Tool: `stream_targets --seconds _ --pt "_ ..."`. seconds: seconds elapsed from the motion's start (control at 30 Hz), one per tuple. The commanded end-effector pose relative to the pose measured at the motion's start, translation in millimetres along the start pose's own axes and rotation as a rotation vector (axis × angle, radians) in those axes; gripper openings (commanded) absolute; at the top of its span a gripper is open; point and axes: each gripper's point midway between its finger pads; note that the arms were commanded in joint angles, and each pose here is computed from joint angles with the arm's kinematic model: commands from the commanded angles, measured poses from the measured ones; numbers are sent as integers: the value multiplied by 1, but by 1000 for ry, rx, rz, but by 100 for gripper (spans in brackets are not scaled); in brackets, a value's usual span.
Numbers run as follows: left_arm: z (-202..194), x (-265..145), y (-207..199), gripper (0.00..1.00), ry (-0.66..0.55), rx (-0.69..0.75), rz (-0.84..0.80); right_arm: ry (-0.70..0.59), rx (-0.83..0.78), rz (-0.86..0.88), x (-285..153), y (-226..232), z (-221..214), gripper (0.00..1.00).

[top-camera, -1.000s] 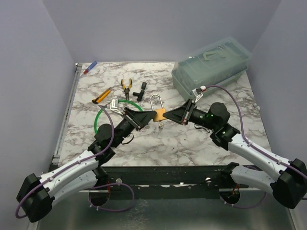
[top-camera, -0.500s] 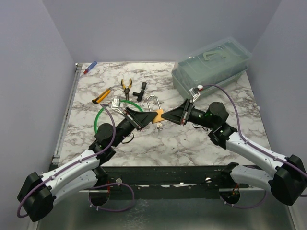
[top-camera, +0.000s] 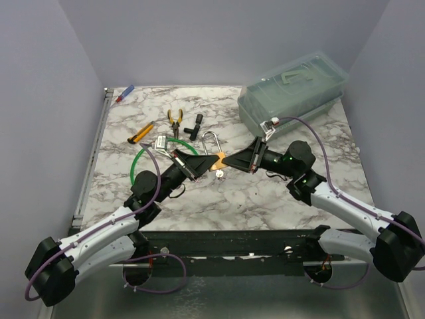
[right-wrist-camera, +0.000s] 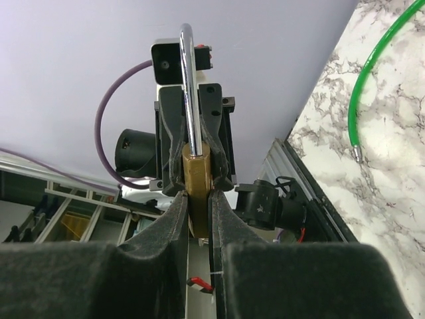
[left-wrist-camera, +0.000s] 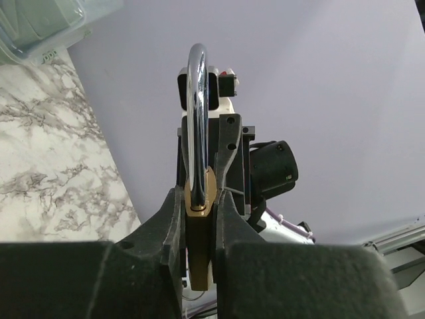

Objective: Unlock with the key

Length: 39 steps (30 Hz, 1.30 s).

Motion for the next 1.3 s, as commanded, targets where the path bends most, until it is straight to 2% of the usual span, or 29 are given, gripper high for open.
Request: stream_targets --seconds 0.0,0.07,0.1,0.17,0.23,0.3,0.4,0.53,0.63,0.7,0.83,0.97,1.1,1.27 --pt "0 -4 3 0 5 20 -5 -39 -81 56 0 28 18 5" --pt "3 -5 3 0 -14 23 -4 -36 -107 11 0 25 20 32" --pt "5 -5 4 0 -21 25 -2 -34 -123 -14 -1 22 21 51" --pt "8 -6 6 0 -38 27 5 -31 -153 -71 -2 17 24 75" --pt "10 -7 8 0 -50 30 14 -28 -177 -145 -5 9 26 90" --pt "12 -7 9 0 -63 32 18 -35 -195 -216 -10 0 29 96" --pt "18 -9 11 0 -95 36 23 -74 -215 -314 -22 -13 33 99" --pt "29 -10 12 0 -156 57 32 -118 -211 -546 -47 -55 33 99" --pt "34 -11 11 0 -186 86 30 -112 -170 -702 -64 -81 28 100" --pt "36 -10 9 0 -192 129 27 -86 -150 -739 -70 -89 20 100" --pt "41 -8 13 0 -213 161 46 -6 -210 -557 -57 -75 -1 96" --pt "43 -2 14 0 -221 134 56 -11 -242 -344 -42 -51 -7 91" --pt "49 1 14 0 -255 75 62 -7 -242 -232 -33 -40 -12 83" --pt "50 6 16 0 -263 18 70 -4 -251 -177 -22 -37 -10 67"
Point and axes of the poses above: each gripper's point midway between its finger pads, its own x axis out along the fingers, its own y axis along the line the jaws close on, z = x × y, and after that the axes turned 13 degrees about -x, right-handed
